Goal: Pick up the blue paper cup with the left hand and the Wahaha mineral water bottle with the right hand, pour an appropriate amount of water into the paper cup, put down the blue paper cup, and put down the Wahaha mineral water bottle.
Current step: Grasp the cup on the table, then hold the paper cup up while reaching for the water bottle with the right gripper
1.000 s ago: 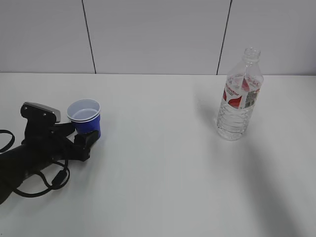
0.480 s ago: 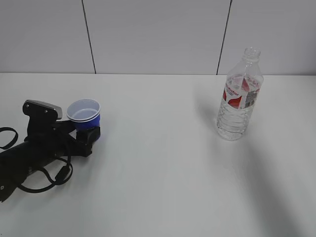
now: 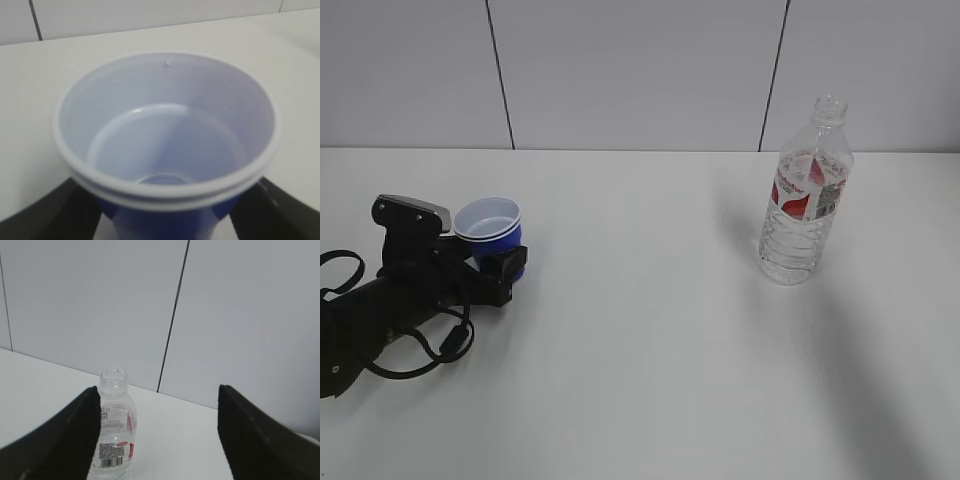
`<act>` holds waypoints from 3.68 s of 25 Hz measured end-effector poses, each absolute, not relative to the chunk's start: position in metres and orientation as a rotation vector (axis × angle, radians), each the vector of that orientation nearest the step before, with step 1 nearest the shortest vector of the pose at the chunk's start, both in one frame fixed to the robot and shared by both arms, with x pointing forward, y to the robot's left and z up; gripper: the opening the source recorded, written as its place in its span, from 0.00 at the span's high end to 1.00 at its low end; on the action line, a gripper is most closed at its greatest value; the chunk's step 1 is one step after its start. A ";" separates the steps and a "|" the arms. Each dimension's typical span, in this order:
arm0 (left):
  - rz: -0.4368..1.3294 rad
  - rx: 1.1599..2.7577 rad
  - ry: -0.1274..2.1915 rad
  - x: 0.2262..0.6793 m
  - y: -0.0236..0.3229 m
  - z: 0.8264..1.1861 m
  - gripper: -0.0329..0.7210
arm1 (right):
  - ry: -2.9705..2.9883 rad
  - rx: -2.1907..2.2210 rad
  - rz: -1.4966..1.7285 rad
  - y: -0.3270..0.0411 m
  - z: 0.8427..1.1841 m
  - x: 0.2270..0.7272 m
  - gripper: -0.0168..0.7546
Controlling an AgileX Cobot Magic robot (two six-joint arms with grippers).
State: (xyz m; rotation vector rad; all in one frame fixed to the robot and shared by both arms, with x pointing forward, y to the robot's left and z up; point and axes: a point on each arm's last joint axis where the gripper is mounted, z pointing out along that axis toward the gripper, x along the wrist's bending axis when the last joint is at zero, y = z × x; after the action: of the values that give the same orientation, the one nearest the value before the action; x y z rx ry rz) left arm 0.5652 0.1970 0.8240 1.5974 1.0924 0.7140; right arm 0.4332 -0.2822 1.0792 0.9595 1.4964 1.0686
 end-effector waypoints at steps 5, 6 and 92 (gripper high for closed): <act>0.710 1.603 1.098 0.565 0.197 0.821 0.22 | 1.497 0.958 1.068 -0.282 1.079 0.433 0.27; 0.710 1.603 1.098 0.565 0.197 0.821 0.24 | 1.497 0.958 1.068 -0.282 1.079 0.433 0.27; 0.758 1.603 0.763 0.435 0.216 1.020 0.39 | 1.603 1.115 1.318 -0.265 1.020 0.493 0.27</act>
State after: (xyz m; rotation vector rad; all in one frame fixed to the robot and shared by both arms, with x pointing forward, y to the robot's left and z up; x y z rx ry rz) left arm 0.4346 0.2164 1.0196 1.6030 0.7632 0.7584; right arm 0.4934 -0.2648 1.0201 1.1150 1.6034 1.3177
